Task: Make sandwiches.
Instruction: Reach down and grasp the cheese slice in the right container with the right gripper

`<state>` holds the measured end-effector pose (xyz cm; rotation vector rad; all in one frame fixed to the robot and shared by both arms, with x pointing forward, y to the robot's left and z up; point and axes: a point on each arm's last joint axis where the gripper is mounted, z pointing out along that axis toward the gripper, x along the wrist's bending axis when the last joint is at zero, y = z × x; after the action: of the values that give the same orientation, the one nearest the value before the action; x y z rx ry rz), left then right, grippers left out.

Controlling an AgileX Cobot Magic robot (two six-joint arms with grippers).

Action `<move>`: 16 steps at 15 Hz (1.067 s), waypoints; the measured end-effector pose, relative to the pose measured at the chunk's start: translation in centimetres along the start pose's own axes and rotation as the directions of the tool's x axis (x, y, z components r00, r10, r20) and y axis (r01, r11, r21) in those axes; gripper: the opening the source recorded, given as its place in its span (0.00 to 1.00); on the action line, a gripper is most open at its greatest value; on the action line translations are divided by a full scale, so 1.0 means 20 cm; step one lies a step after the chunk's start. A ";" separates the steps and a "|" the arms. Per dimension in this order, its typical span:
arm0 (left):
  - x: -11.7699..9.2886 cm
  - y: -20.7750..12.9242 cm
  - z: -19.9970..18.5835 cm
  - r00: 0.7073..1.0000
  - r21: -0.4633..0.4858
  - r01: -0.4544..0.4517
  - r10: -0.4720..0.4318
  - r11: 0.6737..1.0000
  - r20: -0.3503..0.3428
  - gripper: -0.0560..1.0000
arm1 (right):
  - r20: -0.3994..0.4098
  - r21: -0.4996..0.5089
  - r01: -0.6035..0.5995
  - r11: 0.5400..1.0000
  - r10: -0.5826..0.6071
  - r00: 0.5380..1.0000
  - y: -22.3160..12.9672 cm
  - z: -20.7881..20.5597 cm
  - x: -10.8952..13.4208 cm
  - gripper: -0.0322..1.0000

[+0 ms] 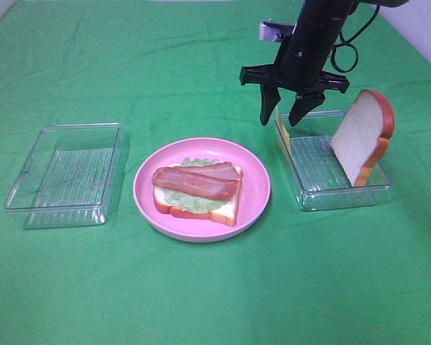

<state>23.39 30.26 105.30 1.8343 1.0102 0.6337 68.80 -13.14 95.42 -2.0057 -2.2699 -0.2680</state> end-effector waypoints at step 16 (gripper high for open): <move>0.00 0.00 0.00 1.000 0.000 0.000 0.000 1.000 0.000 0.69 | 0.014 0.024 -0.003 1.000 0.002 1.000 0.01 0.07 -0.02 0.24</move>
<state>23.39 30.26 105.30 1.8343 1.0102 0.6337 69.01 -13.16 93.92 -2.0050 -2.2678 -0.2265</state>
